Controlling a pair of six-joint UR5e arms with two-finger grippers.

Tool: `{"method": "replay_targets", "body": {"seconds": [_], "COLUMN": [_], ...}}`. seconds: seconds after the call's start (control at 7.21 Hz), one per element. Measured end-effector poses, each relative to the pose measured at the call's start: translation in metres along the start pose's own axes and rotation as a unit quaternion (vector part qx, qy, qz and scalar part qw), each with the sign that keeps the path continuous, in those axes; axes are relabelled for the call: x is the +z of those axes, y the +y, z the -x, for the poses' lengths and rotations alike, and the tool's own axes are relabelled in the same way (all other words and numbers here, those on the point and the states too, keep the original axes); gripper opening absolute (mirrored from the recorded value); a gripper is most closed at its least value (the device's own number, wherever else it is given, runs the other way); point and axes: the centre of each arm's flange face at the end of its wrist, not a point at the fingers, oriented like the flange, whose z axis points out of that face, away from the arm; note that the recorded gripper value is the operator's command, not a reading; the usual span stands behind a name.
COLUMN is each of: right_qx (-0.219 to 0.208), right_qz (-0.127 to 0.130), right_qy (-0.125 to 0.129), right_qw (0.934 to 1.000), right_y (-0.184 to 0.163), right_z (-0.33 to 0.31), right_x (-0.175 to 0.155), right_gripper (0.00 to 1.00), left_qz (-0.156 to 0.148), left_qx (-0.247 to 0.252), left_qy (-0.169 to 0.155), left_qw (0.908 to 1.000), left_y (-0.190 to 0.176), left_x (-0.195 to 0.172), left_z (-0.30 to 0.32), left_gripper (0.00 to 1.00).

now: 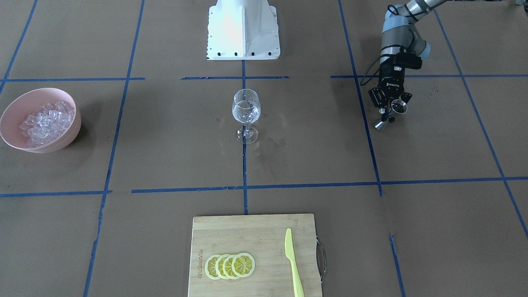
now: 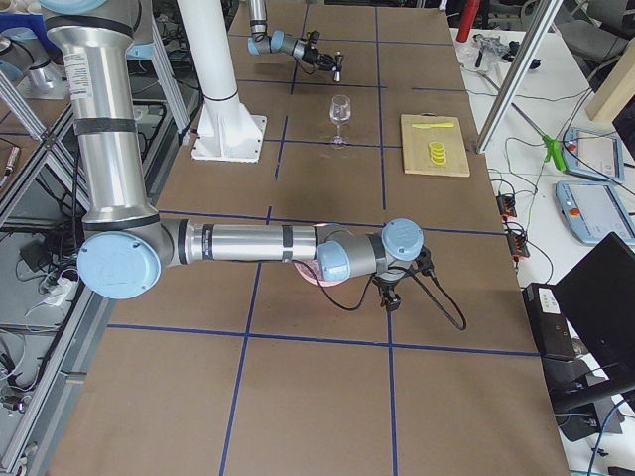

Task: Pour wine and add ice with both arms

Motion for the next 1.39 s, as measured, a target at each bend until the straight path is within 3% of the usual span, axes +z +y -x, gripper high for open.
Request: {"method": "replay_targets", "body": {"seconds": [0.56, 1.11, 1.39], "right_qx": [-0.002, -0.004, -0.005], "right_qz": [-0.002, 0.000, 0.001], "right_qy": [0.000, -0.001, -0.001], "right_qw": [1.0000, 1.0000, 1.0000], "right_y": [-0.003, -0.004, -0.004], "right_z": [0.002, 0.004, 0.004], "right_x": [-0.002, 0.001, 0.002], "right_gripper": [1.00, 1.00, 1.00], "left_qz": [-0.001, -0.034, -0.048], "left_qx": [-0.001, 0.076, 0.152], "left_qy": [0.069, 0.103, 0.104], "left_qw": [0.9976, 0.9911, 0.9817], "left_y": [-0.047, -0.085, -0.092], "left_x": [-0.012, -0.003, 0.000], "left_z": [-0.054, -0.137, -0.162], "left_gripper": [0.00, 0.00, 0.00]}}
